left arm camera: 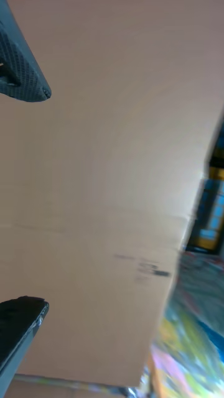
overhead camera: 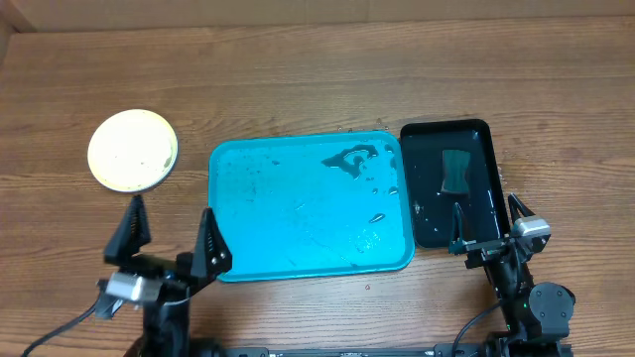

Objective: Clean dirty plates on tray and stack at the side

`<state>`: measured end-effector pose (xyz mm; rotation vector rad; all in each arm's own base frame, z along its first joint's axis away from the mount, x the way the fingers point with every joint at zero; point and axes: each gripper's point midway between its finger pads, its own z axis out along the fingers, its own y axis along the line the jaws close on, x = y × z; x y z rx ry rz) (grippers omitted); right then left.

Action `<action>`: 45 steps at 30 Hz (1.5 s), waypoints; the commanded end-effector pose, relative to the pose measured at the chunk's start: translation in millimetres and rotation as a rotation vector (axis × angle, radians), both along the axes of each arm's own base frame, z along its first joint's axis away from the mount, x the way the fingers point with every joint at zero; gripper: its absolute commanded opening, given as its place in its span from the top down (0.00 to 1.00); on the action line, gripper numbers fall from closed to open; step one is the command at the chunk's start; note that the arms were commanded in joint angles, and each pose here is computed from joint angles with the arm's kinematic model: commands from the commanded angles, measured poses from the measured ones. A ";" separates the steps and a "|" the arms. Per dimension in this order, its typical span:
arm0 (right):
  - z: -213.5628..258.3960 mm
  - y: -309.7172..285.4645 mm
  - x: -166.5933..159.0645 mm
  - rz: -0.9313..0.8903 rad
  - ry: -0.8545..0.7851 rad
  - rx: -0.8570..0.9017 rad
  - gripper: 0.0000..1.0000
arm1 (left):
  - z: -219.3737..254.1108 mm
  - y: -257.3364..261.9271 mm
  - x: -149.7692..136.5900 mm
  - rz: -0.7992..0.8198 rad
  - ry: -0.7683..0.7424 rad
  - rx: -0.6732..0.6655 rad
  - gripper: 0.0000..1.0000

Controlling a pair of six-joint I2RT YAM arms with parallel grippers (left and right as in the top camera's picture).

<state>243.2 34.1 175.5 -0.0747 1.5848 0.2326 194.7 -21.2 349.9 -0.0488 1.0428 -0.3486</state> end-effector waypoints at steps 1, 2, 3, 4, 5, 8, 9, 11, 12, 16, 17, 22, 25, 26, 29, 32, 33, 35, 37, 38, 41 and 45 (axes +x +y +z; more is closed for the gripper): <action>-2.1 -1.9 0.4 -0.011 -0.003 0.000 0.00 | -32.8 10.4 15.3 0.051 0.066 -0.046 0.00; -2.1 -1.9 0.4 -0.011 -0.003 0.000 0.00 | -42.7 11.7 19.7 0.058 0.088 -0.049 0.00; -2.1 -1.9 0.4 -0.011 -0.003 0.000 0.00 | -53.9 14.1 24.4 0.072 0.114 -0.053 0.00; -2.1 -1.9 0.4 -0.011 -0.003 0.000 0.00 | -66.3 16.1 29.2 0.083 0.144 -0.056 0.00; -2.1 -1.9 0.4 -0.011 -0.003 0.000 0.00 | -78.2 17.8 33.5 0.093 0.176 -0.059 0.00; -2.1 -1.9 0.4 -0.011 -0.003 0.000 0.00 | -123.4 22.3 46.6 0.124 0.326 -0.056 0.00; -2.1 -1.9 0.4 -0.011 -0.003 0.000 0.00 | -137.5 24.0 49.2 0.136 0.383 -0.056 0.00; -2.1 -1.9 0.4 -0.011 -0.003 0.000 0.00 | -165.0 25.4 51.9 0.146 0.496 -0.048 0.00; -2.1 -1.9 0.4 -0.011 -0.003 0.000 0.00 | -181.1 26.2 52.0 0.153 0.561 -0.042 0.00; -2.1 -1.9 0.4 -0.011 -0.003 0.000 0.00 | -193.7 23.8 51.4 0.186 0.600 0.157 0.00; -2.1 -1.9 0.4 -0.011 -0.003 0.000 0.00 | -193.5 24.0 51.4 0.190 0.599 0.171 0.00; -2.1 -1.9 0.4 -0.011 -0.003 0.000 0.00 | -193.3 24.3 51.4 0.191 0.598 0.169 0.00; -2.1 -1.9 0.4 -0.011 -0.003 0.000 0.00 | -193.3 24.3 51.4 0.191 0.598 0.169 0.00; -2.1 -1.9 0.4 -0.011 -0.003 0.000 0.00 | -193.3 24.3 51.4 0.191 0.598 0.169 0.00; -2.1 -1.9 0.4 -0.011 -0.003 0.000 0.00 | -193.3 24.3 51.4 0.191 0.598 0.169 0.00; -2.1 -1.9 0.4 -0.011 -0.003 -0.001 0.00 | -193.3 24.3 51.4 0.191 0.598 0.169 0.00; -2.1 -1.9 0.4 -0.011 -0.003 0.000 0.00 | -193.3 24.3 51.4 0.191 0.598 0.169 0.00; -2.1 -1.9 0.4 -0.011 -0.003 0.000 0.00 | -193.4 24.3 51.4 0.191 0.598 0.169 0.00; -2.1 -1.9 0.4 -0.011 -0.003 -0.001 0.00 | -193.4 24.3 51.4 0.191 0.598 0.169 0.00; -2.1 -1.9 0.4 -0.011 -0.003 0.000 0.00 | -193.4 24.3 51.4 0.191 0.598 0.169 0.00; -2.1 -1.9 0.4 -0.011 -0.003 0.000 0.00 | -193.4 24.3 51.4 0.191 0.598 0.169 0.00; -2.1 -1.9 0.4 -0.011 -0.003 -0.001 0.00 | -193.4 24.3 51.4 0.191 0.598 0.169 0.00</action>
